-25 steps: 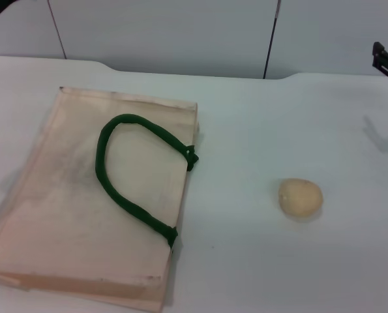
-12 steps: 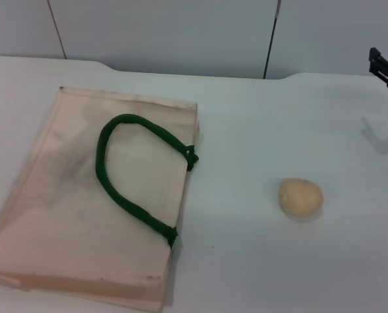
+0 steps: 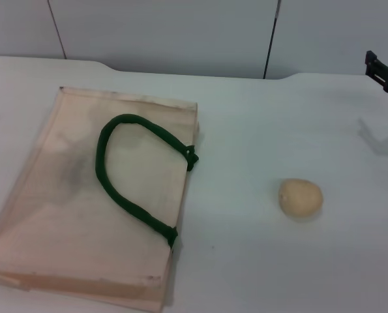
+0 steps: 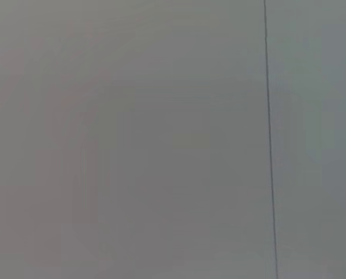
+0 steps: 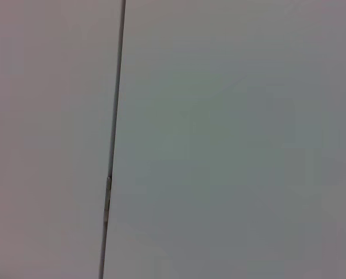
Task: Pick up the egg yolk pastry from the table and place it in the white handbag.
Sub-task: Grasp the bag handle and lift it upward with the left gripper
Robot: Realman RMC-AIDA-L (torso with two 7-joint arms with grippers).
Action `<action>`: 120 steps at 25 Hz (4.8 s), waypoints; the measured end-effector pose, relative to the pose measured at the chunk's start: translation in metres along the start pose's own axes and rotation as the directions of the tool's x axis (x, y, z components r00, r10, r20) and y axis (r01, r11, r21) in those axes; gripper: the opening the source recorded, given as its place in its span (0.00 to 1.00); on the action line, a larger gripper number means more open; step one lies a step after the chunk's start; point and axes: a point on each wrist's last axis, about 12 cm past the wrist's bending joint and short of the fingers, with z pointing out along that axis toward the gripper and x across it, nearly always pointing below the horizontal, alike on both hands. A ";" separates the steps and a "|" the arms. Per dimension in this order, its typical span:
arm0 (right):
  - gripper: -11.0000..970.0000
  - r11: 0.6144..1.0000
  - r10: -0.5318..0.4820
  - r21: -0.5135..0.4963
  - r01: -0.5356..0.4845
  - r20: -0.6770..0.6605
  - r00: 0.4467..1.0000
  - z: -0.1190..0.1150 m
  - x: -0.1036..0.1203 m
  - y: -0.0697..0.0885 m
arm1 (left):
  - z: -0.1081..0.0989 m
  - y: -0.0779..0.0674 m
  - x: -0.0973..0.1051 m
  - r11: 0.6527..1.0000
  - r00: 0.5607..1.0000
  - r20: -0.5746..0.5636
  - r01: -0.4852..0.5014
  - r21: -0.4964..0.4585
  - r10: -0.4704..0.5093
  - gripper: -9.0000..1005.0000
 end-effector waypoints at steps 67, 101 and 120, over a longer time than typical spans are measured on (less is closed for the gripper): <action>0.82 0.998 0.036 -0.051 -0.033 0.066 0.997 -0.005 -0.009 0.005 | 0.049 0.003 0.053 0.988 0.616 -0.783 0.155 0.021 -0.080 0.46; 0.82 0.997 0.027 -0.075 -0.020 0.086 0.996 -0.006 -0.014 0.011 | 0.067 -0.004 0.079 0.994 0.545 -0.836 0.112 -0.002 -0.063 0.46; 0.81 0.996 0.013 -0.094 -0.004 0.095 0.995 -0.008 -0.016 0.016 | 0.081 -0.015 0.085 0.994 0.546 -0.837 0.109 0.029 -0.035 0.40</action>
